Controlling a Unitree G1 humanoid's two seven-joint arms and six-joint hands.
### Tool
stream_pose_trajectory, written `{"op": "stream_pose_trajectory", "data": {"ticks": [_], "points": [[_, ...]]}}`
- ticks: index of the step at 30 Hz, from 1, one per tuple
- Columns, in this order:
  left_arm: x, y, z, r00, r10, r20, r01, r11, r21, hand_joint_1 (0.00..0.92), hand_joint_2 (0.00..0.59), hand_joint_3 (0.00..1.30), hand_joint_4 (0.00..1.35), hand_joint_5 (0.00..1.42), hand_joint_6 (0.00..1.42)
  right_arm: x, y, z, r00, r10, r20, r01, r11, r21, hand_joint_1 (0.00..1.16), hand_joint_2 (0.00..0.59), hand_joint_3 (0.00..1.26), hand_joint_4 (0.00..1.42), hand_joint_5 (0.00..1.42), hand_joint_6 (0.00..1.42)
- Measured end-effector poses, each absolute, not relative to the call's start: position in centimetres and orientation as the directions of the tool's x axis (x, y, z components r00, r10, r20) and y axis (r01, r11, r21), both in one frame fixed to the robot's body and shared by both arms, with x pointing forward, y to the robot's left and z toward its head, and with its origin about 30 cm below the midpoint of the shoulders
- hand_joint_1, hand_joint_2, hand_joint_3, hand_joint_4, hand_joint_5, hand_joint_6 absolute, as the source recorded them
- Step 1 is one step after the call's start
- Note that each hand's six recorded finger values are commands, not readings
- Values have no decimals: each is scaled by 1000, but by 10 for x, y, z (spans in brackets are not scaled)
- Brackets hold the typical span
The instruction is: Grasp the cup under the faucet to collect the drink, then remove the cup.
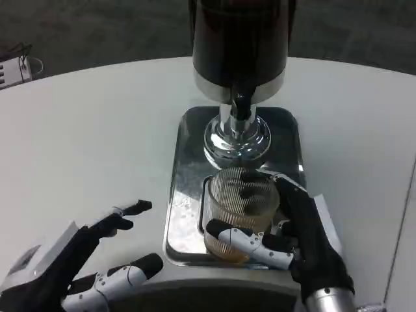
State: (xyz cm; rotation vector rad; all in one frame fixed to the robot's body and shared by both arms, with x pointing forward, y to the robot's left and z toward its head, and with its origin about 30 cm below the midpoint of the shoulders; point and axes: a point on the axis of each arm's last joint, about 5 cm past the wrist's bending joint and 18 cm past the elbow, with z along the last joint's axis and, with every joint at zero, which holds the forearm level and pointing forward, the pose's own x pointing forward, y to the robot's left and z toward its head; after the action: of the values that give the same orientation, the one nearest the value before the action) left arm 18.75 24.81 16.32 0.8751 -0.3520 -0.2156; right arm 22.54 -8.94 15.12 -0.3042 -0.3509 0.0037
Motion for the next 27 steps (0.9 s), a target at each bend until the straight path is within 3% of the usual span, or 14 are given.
{"op": "stream_pose_trajectory", "data": {"ticks": [14,23,27], "points": [[193,237,168,895,-373,244,44,618,785,61,109,223,157,231,254,178,-123,176,913,113,392,-3,963,-270,961,235,1190,1396,1424,1422],[185,223,184,844,-449,293,0,547,837,38,86,176,70,147,207,158,-155,202,862,189,470,21,914,-405,960,224,1182,1382,1424,1424],[177,214,191,816,-497,295,-4,506,863,8,77,137,1,82,172,151,-169,209,856,214,471,27,890,-455,958,223,1180,1381,1424,1424]]}}
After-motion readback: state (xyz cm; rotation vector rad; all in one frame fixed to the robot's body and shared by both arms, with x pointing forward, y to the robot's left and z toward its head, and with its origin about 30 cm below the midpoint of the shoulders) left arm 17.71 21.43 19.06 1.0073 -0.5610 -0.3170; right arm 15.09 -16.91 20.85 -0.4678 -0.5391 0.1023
